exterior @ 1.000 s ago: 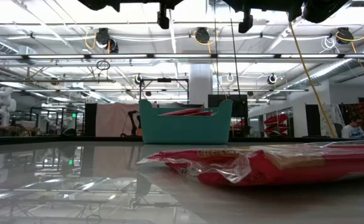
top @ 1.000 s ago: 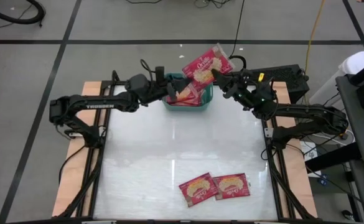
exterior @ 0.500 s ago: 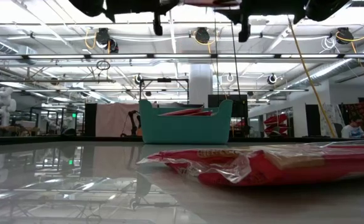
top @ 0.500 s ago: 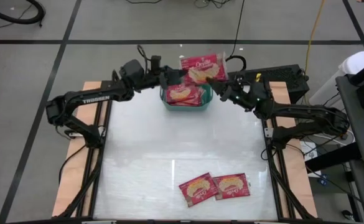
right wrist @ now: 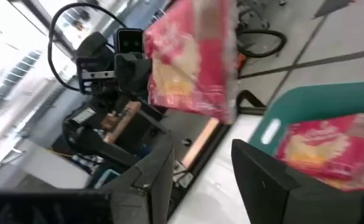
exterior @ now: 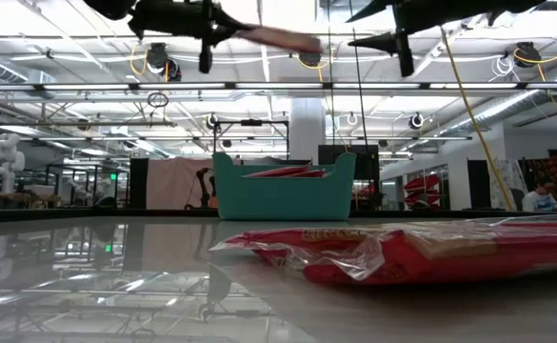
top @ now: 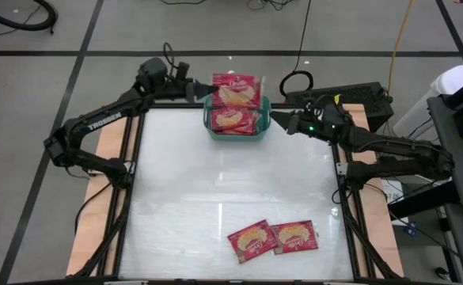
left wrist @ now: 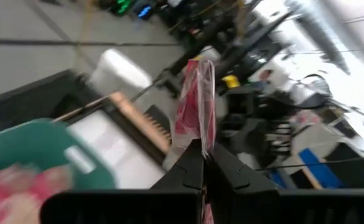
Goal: Sort popcorn bags into baskets
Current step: Put the red popcorn pack into the green bin
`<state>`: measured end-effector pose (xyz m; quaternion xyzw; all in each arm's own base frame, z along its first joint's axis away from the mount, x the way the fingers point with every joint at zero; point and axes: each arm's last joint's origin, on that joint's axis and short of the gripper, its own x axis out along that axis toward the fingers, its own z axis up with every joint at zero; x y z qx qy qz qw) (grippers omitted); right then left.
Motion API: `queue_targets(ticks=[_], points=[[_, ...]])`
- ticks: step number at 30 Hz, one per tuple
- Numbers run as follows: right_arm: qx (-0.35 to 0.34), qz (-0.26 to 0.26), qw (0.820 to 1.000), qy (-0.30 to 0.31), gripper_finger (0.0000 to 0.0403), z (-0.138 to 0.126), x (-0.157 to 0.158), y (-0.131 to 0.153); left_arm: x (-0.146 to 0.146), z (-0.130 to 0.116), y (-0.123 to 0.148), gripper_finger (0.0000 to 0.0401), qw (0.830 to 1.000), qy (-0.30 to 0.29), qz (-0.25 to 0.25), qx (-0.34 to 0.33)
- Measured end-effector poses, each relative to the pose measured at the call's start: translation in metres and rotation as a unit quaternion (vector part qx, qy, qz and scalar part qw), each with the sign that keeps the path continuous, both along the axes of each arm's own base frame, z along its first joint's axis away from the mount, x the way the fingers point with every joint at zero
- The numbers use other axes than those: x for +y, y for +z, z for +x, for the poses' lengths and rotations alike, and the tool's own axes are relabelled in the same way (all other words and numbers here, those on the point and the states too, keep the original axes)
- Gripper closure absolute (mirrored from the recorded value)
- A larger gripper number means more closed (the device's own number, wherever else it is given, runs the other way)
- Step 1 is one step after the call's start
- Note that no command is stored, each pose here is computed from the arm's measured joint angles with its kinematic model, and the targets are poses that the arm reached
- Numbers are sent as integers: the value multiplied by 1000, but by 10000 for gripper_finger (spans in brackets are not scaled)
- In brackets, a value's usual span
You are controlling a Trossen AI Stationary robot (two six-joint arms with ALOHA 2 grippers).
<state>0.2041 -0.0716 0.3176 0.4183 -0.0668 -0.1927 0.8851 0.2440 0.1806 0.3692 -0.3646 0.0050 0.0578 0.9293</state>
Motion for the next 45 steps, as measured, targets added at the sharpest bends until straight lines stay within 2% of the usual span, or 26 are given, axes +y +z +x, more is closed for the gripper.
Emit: queue_targets(ticks=[7,16,21,26,30,34,41,45], points=[[11,-12,999,-34,248,-10,-8,2,8,-13,-19,397,995,20,-36,89],[32,-21,999,-36,248,-17,-23,-1,19,-15,-43,396,986,87,-51,135],[40,-30,998,-39,248,-21,-32,-2,26,-14,-75,390,974,115,-97,170],[48,-28,998,-34,248,-25,-40,-4,32,-6,-91,392,975,111,-122,150],[58,-20,998,-24,248,-28,-44,-7,35,5,-94,395,980,104,-114,126],[67,-14,997,-30,248,-31,-48,-9,38,13,-110,385,975,100,-138,144],[62,-10,998,-8,248,-33,-51,-8,41,23,-131,396,969,93,-150,173],[60,-9,998,9,248,-33,-50,-8,39,25,-133,370,969,99,-138,181]])
